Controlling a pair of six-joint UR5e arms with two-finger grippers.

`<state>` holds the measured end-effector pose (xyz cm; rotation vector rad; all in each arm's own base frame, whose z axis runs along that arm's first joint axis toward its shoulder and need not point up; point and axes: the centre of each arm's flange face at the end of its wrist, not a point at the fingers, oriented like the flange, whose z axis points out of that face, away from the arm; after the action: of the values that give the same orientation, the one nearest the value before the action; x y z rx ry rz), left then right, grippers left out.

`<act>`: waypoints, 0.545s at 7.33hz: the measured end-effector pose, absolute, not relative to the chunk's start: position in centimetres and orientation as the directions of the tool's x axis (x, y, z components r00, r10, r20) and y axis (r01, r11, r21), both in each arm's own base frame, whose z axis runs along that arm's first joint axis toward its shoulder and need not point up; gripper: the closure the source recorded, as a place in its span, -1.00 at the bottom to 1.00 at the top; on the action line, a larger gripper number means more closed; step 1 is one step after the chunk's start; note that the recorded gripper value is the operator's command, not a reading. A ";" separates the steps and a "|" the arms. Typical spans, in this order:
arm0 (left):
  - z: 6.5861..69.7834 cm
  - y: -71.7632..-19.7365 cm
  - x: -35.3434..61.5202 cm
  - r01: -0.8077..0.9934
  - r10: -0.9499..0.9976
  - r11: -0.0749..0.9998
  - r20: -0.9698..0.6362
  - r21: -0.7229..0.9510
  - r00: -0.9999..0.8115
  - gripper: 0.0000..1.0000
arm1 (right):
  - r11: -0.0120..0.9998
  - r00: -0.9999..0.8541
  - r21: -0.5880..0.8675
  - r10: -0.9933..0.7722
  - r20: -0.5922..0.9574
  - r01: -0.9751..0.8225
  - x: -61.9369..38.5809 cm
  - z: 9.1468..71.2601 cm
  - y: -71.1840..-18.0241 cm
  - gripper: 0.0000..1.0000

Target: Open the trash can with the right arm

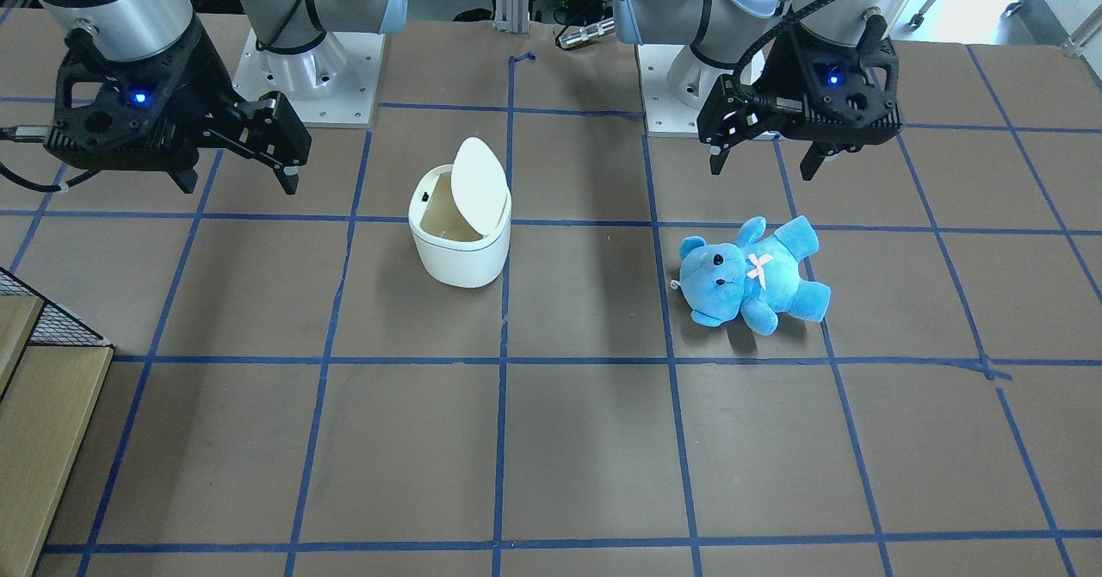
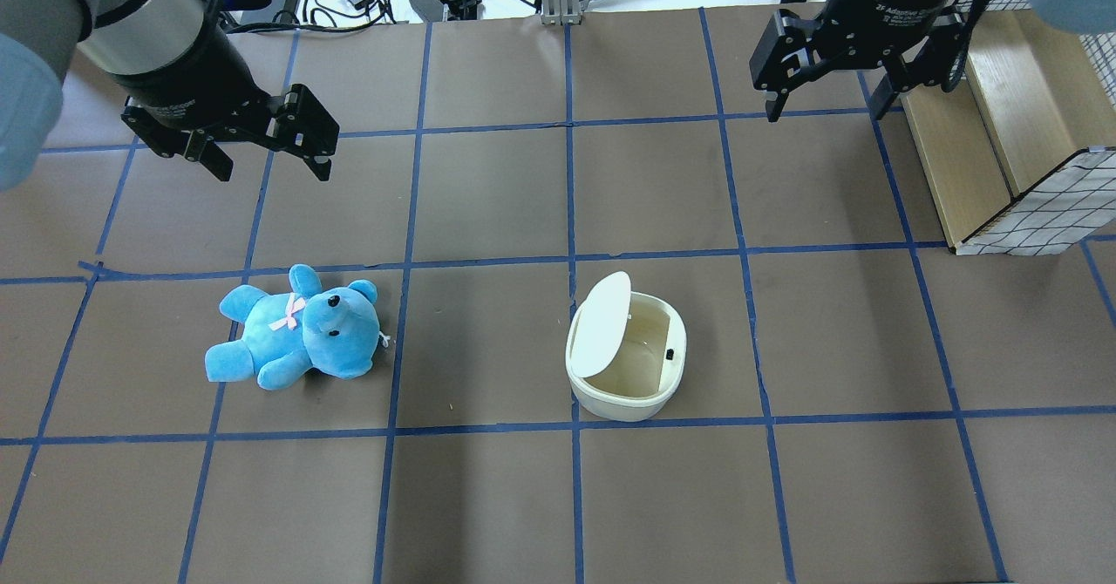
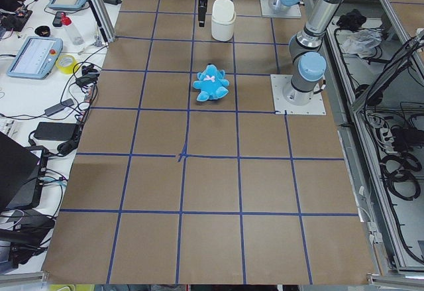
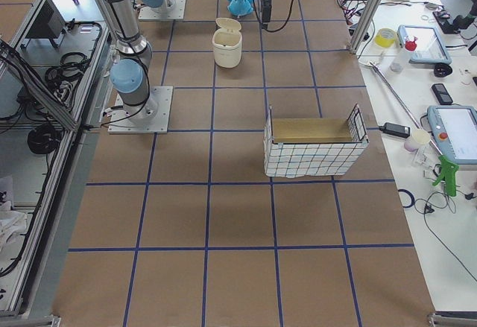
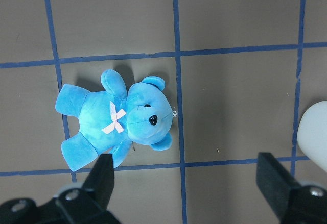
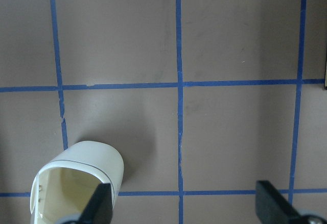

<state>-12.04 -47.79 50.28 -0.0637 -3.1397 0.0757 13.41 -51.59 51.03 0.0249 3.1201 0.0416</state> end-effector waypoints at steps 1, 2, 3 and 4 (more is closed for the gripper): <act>50.3 -47.8 -12.0 0.041 0.041 0.998 -0.001 -0.048 -0.999 -1.00 | 0.999 -1.000 0.046 0.017 -0.020 0.016 13.4 50.8 -51.4 -1.00; 50.3 -47.8 -12.0 0.041 0.041 0.998 -0.001 -0.048 -0.999 -1.00 | 0.998 -1.000 0.056 0.017 -0.019 0.016 13.4 50.7 -51.3 -1.00; 50.3 -47.8 -12.0 0.041 0.041 0.998 -0.001 -0.048 -0.999 -1.00 | 0.997 -1.000 0.069 0.017 -0.017 0.016 13.4 50.5 -51.2 -1.00; 50.3 -47.8 -12.0 0.041 0.041 0.998 -0.001 -0.048 -0.999 -1.00 | 0.996 -1.000 0.088 0.017 -0.013 0.016 13.3 50.3 -51.0 -1.00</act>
<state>-12.03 -47.79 50.28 -0.0637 -3.1397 0.0758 13.34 -50.99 50.29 0.0261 3.1243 0.1370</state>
